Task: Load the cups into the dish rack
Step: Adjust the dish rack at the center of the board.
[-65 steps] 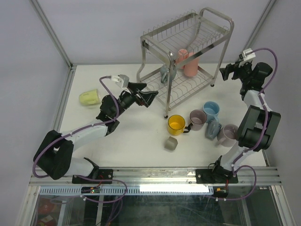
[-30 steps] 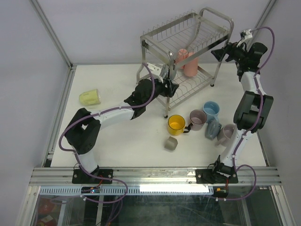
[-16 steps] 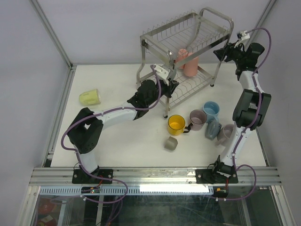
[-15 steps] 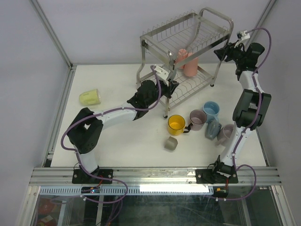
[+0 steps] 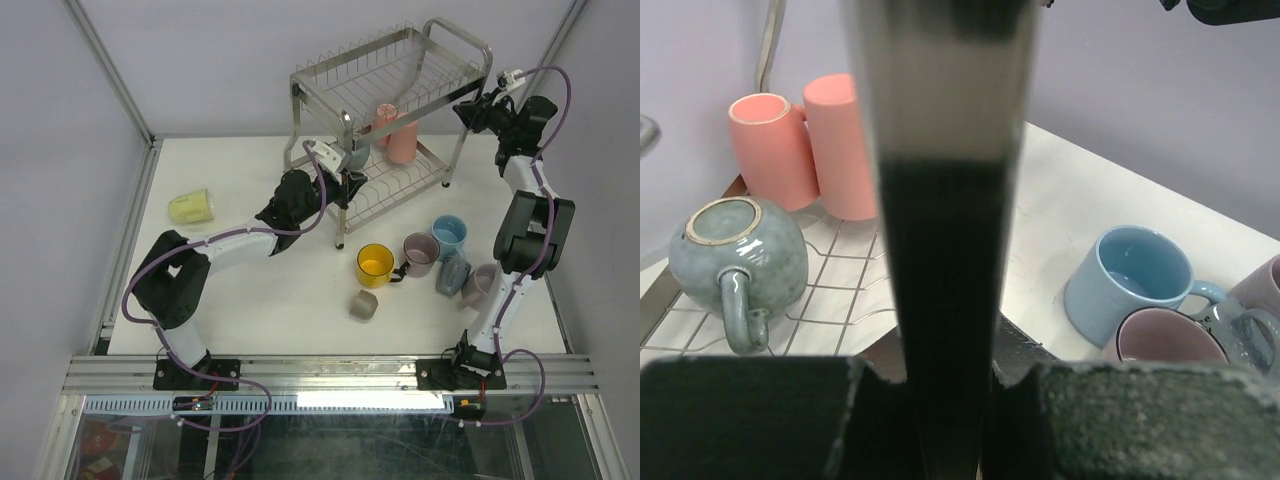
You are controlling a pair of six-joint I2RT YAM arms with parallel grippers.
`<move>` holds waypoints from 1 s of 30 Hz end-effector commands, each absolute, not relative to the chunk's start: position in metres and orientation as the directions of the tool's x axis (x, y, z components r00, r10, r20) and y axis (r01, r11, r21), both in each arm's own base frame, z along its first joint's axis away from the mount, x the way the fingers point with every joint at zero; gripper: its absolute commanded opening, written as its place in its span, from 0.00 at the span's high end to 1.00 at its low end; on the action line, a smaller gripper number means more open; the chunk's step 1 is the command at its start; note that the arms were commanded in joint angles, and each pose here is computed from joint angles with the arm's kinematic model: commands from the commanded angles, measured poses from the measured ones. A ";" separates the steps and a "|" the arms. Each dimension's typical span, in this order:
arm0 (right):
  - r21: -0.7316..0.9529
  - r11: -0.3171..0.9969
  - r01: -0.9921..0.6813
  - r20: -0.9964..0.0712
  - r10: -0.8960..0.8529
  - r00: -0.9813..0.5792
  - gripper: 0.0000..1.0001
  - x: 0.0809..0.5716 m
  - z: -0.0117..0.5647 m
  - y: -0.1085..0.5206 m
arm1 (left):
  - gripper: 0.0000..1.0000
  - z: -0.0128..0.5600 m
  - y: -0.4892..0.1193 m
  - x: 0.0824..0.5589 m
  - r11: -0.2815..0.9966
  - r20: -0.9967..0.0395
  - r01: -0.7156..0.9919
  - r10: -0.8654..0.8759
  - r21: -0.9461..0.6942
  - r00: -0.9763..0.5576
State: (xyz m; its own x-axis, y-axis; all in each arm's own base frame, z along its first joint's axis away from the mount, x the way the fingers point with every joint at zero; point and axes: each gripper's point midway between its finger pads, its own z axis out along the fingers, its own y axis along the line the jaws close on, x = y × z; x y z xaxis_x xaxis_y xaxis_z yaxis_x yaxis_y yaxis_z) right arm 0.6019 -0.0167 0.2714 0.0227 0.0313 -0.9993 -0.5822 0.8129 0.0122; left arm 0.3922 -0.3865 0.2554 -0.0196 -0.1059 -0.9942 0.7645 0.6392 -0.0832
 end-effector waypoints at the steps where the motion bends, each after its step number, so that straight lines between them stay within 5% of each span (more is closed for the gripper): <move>1: -0.243 0.784 -0.571 -0.939 -0.042 0.342 1.00 0.561 0.399 -0.007 | 1.00 0.277 -0.359 0.403 0.662 -0.991 0.748 -0.122 -0.046 0.047; 30: -0.353 0.669 -0.654 -0.886 -0.016 0.463 1.00 0.442 0.426 0.054 | 1.00 0.240 -0.297 0.429 0.668 -0.995 0.743 -0.097 -0.040 0.033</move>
State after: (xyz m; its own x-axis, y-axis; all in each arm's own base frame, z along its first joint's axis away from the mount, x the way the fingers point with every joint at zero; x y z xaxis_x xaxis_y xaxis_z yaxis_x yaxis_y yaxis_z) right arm 0.5155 0.0117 0.2770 0.0369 0.0361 -0.9987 -0.6004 0.7997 0.0067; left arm 0.3990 -0.3200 0.2446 0.0350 -0.0991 -0.9945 0.8130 0.5815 -0.0293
